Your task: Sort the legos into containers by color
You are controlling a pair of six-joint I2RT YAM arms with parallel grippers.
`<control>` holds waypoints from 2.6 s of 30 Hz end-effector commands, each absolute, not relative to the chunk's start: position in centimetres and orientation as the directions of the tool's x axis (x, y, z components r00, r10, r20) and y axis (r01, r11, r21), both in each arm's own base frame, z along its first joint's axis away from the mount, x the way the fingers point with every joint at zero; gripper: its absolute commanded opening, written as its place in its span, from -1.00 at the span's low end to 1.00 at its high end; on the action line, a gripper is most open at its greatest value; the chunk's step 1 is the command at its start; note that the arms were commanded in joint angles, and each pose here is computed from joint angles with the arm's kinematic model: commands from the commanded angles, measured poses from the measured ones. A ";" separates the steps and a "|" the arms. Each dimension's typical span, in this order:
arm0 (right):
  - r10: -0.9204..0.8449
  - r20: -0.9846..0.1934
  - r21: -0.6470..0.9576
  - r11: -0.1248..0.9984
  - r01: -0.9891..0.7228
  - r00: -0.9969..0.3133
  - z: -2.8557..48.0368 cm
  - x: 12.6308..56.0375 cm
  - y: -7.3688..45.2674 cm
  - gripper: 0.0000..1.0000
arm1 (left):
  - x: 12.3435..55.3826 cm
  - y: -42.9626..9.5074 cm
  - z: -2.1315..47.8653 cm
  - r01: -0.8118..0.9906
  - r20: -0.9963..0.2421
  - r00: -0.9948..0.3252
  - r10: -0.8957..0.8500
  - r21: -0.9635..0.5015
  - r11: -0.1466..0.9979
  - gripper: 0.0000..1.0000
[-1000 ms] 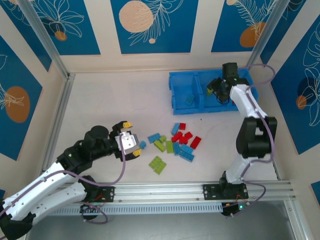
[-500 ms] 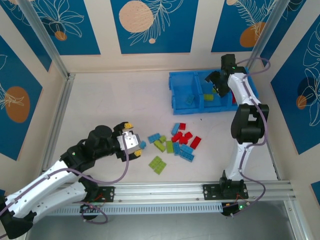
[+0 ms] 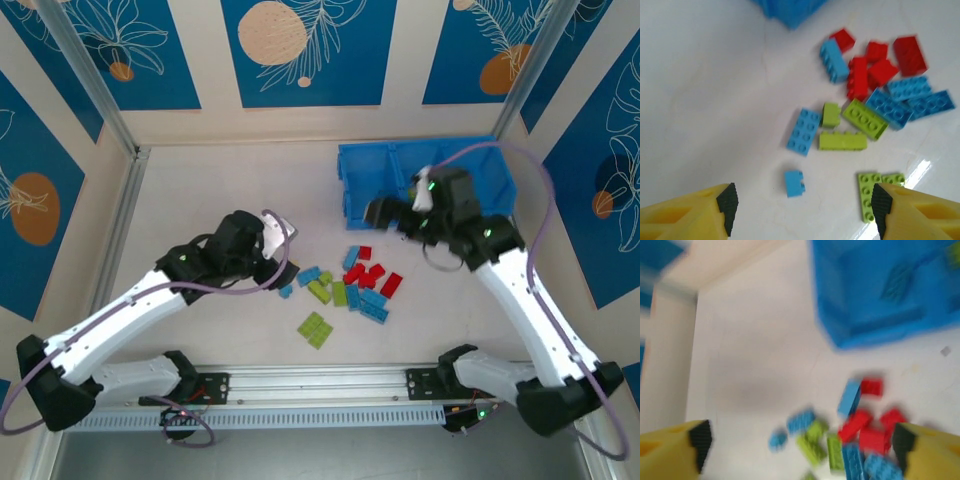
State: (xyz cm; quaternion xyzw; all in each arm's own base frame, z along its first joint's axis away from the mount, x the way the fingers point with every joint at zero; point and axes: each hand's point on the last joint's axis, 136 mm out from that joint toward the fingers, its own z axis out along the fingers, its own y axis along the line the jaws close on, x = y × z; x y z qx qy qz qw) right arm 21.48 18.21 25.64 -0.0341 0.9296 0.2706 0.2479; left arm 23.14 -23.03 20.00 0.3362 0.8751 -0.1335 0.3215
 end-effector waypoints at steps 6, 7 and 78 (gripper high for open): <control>-0.103 -0.330 0.254 0.948 -0.193 -0.939 20.3 14.9 18.2 0.99 | 24.1 -22.3 10.5 0.576 -0.431 -0.767 0.475 -0.136 0.806 0.46; -0.101 -0.327 0.222 0.958 -0.180 -0.940 20.1 15.1 18.0 0.99 | 24.5 -22.5 9.6 0.570 -0.415 -0.776 0.476 -0.136 0.810 0.47; 0.303 -0.578 0.393 0.917 0.067 -0.757 20.3 19.7 10.0 0.99 | 40.1 -44.1 29.4 0.767 -0.889 -0.296 0.349 -0.004 0.642 -0.14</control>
